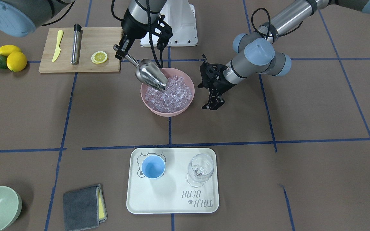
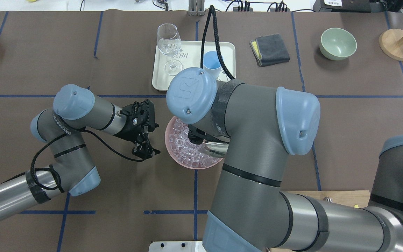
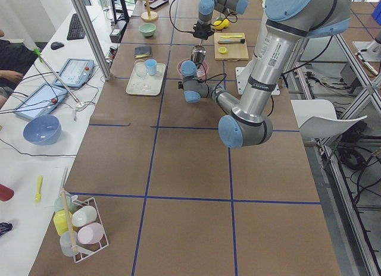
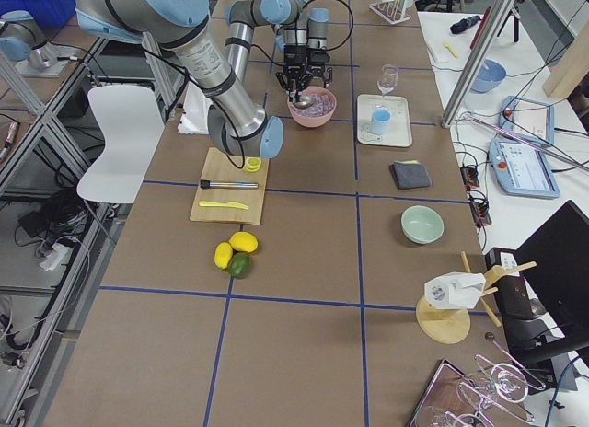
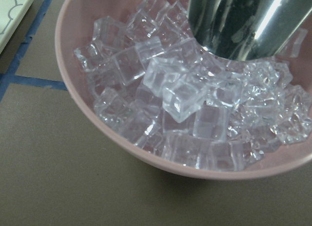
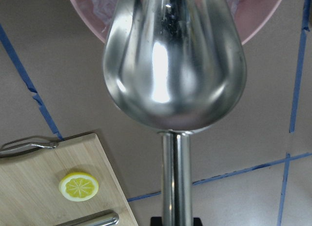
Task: Put ice in cup with scoop
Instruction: 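Dip the scoop into the ice cubes with the right gripper, then scoop ice cubes and lift the scoop out of the bowl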
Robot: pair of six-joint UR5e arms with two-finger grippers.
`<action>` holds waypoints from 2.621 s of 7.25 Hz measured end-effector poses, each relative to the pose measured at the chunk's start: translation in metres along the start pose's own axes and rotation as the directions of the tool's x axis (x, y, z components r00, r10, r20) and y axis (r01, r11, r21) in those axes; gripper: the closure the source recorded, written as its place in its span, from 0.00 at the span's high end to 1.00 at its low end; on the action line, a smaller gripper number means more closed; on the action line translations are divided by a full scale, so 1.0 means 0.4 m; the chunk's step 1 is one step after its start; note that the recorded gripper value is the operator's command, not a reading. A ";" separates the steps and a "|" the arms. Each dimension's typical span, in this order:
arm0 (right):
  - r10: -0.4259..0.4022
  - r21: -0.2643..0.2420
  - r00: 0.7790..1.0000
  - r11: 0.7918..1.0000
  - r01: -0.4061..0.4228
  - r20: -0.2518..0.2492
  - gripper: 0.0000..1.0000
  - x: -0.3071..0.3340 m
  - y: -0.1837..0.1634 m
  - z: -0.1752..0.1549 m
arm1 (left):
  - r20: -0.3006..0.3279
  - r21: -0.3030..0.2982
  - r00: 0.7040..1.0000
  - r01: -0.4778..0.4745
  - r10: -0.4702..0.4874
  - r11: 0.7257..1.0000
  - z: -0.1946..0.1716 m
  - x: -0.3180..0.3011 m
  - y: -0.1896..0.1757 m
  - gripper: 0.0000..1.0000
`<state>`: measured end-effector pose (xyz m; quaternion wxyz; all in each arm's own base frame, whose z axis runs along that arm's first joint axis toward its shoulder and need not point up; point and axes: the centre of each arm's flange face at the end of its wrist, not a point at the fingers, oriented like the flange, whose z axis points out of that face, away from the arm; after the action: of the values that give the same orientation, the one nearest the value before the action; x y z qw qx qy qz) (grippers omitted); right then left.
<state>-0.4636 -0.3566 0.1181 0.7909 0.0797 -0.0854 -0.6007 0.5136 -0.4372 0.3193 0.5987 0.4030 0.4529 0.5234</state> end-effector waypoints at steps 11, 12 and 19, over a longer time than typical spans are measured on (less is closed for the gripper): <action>0.013 -0.062 1.000 0.998 -0.013 0.003 0.00 0.016 -0.091 0.041 | -0.013 0.018 1.000 -0.014 0.015 1.000 0.009 0.021 0.000 1.00; 0.013 -0.054 1.000 0.998 -0.012 0.002 0.00 0.017 -0.093 0.054 | -0.014 0.018 1.000 -0.014 0.014 1.000 0.009 0.022 -0.001 1.00; -0.026 0.002 1.000 1.000 0.026 0.003 0.00 -0.009 -0.106 0.162 | -0.020 0.020 0.999 0.035 -0.035 0.999 0.012 0.026 -0.009 1.00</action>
<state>-0.5192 -0.3660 0.1714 0.7826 0.0808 -0.0864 -0.6111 0.5195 -0.4273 0.3158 0.5991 0.3962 0.4710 0.5121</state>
